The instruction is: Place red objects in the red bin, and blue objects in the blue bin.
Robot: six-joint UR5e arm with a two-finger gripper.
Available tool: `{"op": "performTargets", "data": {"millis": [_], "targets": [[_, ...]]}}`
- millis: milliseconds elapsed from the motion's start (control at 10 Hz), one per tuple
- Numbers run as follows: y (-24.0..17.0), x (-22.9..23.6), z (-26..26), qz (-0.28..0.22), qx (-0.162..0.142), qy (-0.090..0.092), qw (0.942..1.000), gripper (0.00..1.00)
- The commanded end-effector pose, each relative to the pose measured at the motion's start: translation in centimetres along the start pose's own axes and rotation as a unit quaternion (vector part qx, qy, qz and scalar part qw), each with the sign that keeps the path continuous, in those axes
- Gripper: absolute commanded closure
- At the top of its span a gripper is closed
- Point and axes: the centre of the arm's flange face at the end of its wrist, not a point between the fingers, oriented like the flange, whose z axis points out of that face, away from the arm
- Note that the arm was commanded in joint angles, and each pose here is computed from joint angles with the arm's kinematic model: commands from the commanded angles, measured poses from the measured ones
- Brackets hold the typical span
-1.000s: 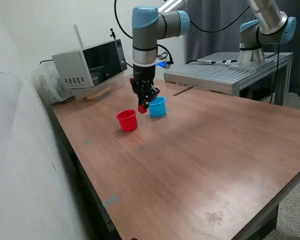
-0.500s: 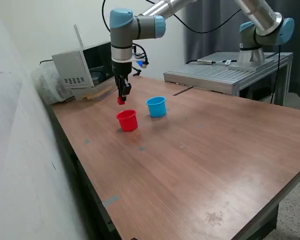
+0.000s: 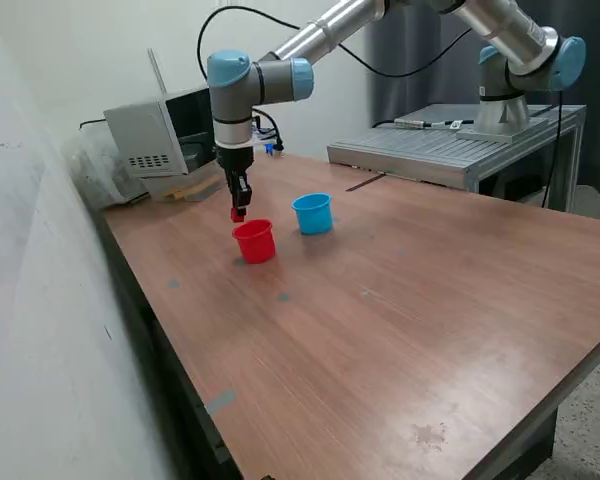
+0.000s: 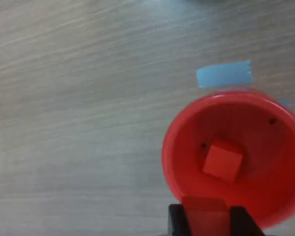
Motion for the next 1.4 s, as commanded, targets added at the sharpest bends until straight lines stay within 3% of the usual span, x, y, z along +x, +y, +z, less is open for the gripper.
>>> {"op": "performTargets", "data": {"millis": [0, 600, 700, 800, 1100, 1200, 1300], "targets": [[-0.1, 0.1, 1.2, 0.0, 0.008, 0.0, 1.0, 1.0], [-0.6, 0.8, -0.1, -0.015, 0.011, 0.002, 0.9998, 1.0], [-0.9, 1.3, 0.0, -0.021, 0.02, 0.017, 0.9994, 0.0], [-1.0, 1.4, 0.1, -0.023, 0.026, 0.028, 0.999, 0.0], [-1.2, 1.6, 0.2, -0.027, 0.036, 0.028, 0.9986, 0.0], [-2.3, 1.7, 0.1, -0.036, 0.072, 0.029, 0.9963, 0.0], [-4.2, 2.1, -1.7, -0.042, 0.085, 0.029, 0.995, 0.0]]}}
